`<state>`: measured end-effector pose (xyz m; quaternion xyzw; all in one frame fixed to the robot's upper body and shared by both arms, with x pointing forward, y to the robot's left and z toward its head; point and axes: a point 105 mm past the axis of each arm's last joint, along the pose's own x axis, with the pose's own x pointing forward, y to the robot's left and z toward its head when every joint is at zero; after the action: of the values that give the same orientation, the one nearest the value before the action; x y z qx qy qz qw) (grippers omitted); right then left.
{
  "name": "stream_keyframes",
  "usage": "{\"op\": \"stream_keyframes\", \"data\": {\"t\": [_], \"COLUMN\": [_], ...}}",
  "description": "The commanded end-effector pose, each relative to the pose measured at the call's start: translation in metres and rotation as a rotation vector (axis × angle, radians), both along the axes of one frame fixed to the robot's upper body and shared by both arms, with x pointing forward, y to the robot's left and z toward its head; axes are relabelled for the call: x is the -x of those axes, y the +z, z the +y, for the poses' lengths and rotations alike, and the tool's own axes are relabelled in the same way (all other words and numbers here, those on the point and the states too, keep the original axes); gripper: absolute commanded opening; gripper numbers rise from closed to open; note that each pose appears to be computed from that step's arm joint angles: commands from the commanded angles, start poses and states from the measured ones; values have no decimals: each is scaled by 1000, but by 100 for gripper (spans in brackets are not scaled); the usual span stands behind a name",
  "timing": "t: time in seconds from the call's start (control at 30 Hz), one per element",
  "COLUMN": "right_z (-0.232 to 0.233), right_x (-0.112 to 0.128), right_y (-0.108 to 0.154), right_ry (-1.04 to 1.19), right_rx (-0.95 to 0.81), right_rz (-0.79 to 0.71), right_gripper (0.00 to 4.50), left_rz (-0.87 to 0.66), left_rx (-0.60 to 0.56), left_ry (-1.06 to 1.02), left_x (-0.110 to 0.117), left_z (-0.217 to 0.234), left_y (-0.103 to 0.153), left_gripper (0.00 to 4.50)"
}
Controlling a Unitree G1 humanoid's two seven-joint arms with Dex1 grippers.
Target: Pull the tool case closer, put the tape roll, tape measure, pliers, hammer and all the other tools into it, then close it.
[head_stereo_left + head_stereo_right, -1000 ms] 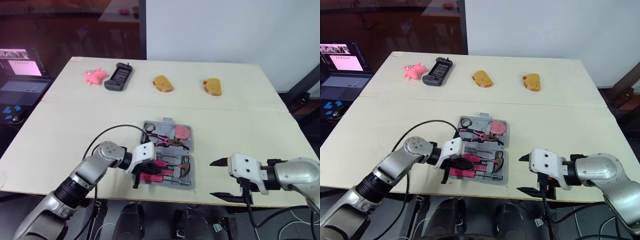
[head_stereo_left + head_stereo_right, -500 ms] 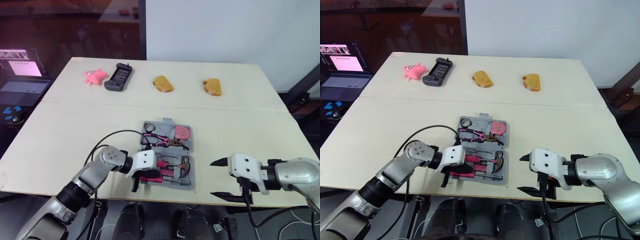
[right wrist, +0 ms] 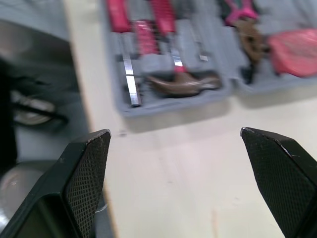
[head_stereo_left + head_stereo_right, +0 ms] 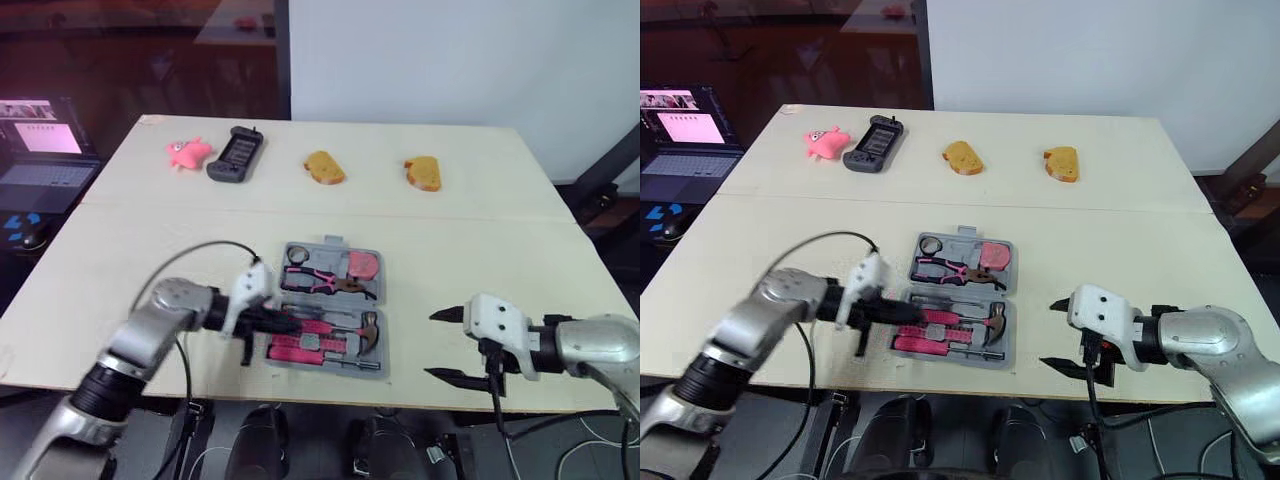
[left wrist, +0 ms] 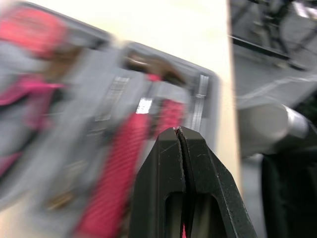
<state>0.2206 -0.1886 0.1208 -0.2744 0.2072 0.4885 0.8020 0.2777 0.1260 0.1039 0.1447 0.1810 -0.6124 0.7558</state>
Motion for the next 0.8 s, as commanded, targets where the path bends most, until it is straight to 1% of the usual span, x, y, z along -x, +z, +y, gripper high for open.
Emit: {"op": "stream_keyframes", "data": {"t": [0.03,0.07,0.1,0.13,0.17,0.2,0.3,0.33,0.4,0.43,0.47,0.57,0.8], "right_z": [1,3,4,5,5,5,6,6,7,7,7,6,10], "right_x": [-5,-11,-17,-20,-22,-25,-41,-45,-50,-52,-56,-73,-91], "right_y": [6,8,9,6,3,-2,-15,-17,-23,-25,-29,-44,-61], "right_ry": [-12,-17,-16,-8,3,4,-7,-6,11,19,16,-10,-8], "right_rx": [-36,-71,-84,-86,-86,-81,-66,-57,-37,-31,-30,5,30], "right_rz": [-34,-65,-97,-101,-99,-77,-75,-80,-97,-104,-100,-112,-114], "right_gripper": [450,450,386,362,319,262,134,66,2,2,2,2,2], "left_rz": [-134,-151,-149,-136,-124,-110,-132,-134,-93,-84,-91,-137,-143], "left_rx": [-62,-84,-97,-91,-69,-51,-83,-80,-41,-36,-66,-92,-88], "left_ry": [72,103,136,183,217,234,239,246,297,309,282,237,155], "left_x": [-15,-19,-23,-27,-31,-33,-38,-40,-48,-50,-50,-59,-61], "left_z": [36,50,62,74,80,85,95,96,96,95,93,77,44], "left_y": [12,11,11,11,12,11,2,1,-3,-5,-12,-29,-50], "left_gripper": [5,5,0,0,0,0,0,0,0,0,0,0,0]}}
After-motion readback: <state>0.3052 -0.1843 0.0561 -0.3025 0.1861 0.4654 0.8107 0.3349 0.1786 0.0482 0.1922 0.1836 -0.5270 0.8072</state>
